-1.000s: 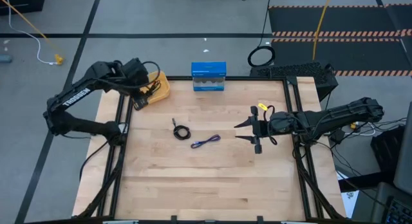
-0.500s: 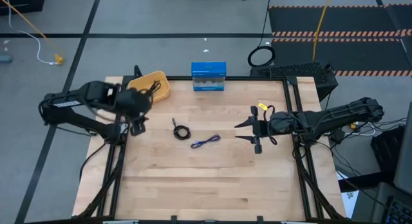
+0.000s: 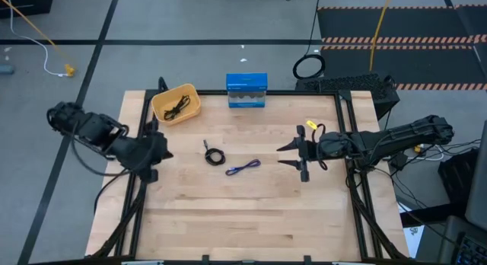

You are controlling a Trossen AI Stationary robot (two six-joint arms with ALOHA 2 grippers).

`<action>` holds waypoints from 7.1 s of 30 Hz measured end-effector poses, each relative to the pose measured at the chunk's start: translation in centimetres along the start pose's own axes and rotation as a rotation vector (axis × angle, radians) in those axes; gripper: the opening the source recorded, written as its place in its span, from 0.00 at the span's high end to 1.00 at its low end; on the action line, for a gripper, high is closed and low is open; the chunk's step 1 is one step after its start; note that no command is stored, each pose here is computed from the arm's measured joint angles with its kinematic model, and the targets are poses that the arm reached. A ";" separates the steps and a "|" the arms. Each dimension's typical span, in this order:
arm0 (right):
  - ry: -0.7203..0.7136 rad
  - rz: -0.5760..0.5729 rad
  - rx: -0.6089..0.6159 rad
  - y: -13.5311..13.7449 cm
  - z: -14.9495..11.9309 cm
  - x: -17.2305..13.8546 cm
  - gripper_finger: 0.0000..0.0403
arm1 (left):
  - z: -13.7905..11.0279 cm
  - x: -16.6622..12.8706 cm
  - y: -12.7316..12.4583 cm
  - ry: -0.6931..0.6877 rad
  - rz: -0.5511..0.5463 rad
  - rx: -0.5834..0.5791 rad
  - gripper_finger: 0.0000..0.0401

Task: Pick and place USB-C Cables
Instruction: Put the black charger cable into the yellow bin

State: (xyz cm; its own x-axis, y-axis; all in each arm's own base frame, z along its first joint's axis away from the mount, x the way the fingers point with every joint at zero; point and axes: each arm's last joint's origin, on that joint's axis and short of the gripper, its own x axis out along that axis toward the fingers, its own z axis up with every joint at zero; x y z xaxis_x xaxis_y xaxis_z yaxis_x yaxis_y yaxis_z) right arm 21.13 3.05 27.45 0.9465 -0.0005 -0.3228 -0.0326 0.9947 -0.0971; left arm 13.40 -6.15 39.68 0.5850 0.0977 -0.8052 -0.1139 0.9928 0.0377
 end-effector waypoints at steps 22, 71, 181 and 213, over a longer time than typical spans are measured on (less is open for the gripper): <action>-0.072 -0.054 0.043 -0.2 0.7 0.0 0.83 | -0.5 3.9 -1.9 -0.285 0.178 0.232 0.98; 0.026 -0.048 0.003 -0.1 -0.2 0.0 0.98 | 5.3 14.7 1.6 0.252 -0.016 0.197 0.74; 0.026 -0.047 -0.001 -0.1 -0.2 0.0 0.98 | 1.5 25.1 5.4 0.455 -0.110 0.202 0.90; 0.029 -0.047 -0.001 -0.1 -0.3 0.0 0.98 | 4.2 8.8 5.9 0.308 -0.096 0.118 0.90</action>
State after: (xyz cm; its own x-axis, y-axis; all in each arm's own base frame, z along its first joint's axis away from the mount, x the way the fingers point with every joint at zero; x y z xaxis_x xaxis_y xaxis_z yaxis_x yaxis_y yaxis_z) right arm 21.03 2.90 27.21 0.9374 -0.0500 -0.3448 0.0112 0.9935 -0.1137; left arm 21.21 0.87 35.28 0.3164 -0.0044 -0.9486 0.0346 0.9994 0.0069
